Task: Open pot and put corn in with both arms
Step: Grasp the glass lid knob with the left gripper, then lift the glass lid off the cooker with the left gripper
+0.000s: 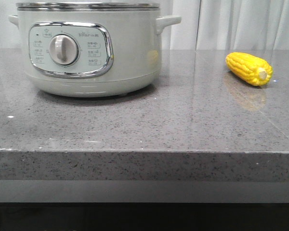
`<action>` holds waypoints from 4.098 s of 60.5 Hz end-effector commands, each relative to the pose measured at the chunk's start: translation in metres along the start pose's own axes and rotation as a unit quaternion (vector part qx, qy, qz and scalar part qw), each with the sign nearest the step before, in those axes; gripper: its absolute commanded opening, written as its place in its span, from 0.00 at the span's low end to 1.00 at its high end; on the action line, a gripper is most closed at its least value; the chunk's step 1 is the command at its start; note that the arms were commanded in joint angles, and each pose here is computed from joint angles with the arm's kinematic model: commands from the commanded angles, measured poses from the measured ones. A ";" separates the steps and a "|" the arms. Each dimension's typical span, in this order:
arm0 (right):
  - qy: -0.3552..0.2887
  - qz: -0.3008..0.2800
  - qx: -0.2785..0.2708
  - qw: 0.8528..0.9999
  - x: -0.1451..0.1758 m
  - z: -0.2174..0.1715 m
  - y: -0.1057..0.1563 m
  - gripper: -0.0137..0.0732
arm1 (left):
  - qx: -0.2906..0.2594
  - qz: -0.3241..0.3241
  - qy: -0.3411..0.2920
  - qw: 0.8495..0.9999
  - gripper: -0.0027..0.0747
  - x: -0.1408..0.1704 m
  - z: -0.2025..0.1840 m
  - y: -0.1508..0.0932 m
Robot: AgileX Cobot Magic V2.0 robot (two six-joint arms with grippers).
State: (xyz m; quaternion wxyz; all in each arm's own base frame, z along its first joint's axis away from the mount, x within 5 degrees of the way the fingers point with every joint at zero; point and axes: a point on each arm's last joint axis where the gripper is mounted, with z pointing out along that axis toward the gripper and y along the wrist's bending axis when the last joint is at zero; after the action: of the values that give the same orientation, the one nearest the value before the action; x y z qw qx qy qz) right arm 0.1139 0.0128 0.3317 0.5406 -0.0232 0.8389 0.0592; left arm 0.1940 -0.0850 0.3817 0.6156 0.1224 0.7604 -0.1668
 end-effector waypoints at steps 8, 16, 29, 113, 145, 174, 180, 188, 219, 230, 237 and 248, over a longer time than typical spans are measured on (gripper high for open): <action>-0.053 -0.002 0.004 0.999 -0.017 -0.004 0.000 0.82 | 0.032 0.001 -0.076 0.997 0.77 -0.033 0.037 -0.018; -0.053 -0.002 0.004 0.999 -0.017 -0.004 0.000 0.82 | 0.037 0.002 -0.073 0.997 0.77 -0.042 0.065 -0.023; -0.053 -0.002 0.004 0.999 -0.017 -0.004 0.000 0.82 | 0.036 0.002 -0.069 0.997 0.77 -0.053 0.111 -0.027; -0.053 -0.002 0.004 0.999 -0.017 -0.004 0.000 0.82 | 0.019 0.000 -0.026 0.999 0.37 -0.031 0.181 -0.019; -0.053 -0.002 0.004 0.999 -0.017 -0.004 0.000 0.82 | 0.032 -0.004 -0.139 0.990 0.37 -0.104 0.129 -0.025; -0.053 -0.002 0.004 0.999 -0.017 -0.004 0.000 0.82 | -0.019 0.020 -0.062 0.998 0.37 -0.133 0.031 0.001; -0.053 -0.002 0.004 0.999 -0.017 -0.004 0.000 0.82 | -0.045 0.016 -0.048 0.998 0.37 -0.132 0.014 0.014; -0.053 -0.002 0.004 0.999 -0.017 -0.004 0.000 0.82 | -0.066 0.013 -0.050 0.996 0.37 -0.124 -0.008 0.021; -0.053 -0.001 0.004 0.999 -0.017 -0.004 0.000 0.82 | -0.084 0.013 -0.036 0.996 0.37 -0.059 -0.074 0.020; -0.051 -0.002 0.003 0.999 -0.024 -0.003 0.000 0.82 | -0.084 0.012 -0.034 0.996 0.37 -0.057 -0.076 0.019; -0.025 -0.002 0.001 1.000 -0.038 0.003 0.001 0.82 | -0.084 0.012 -0.032 0.996 0.37 -0.056 -0.075 0.020; 0.044 -0.005 -0.011 0.999 -0.063 0.027 0.004 0.82 | -0.084 0.011 -0.027 0.996 0.37 -0.054 -0.074 0.020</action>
State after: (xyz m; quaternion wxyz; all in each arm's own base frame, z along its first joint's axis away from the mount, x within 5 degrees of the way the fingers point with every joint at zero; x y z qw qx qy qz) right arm 0.1483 0.0163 0.3605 0.4908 -0.0309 0.8685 0.0627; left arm 0.1504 -0.0374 0.4223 0.5760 0.0880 0.8081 -0.0869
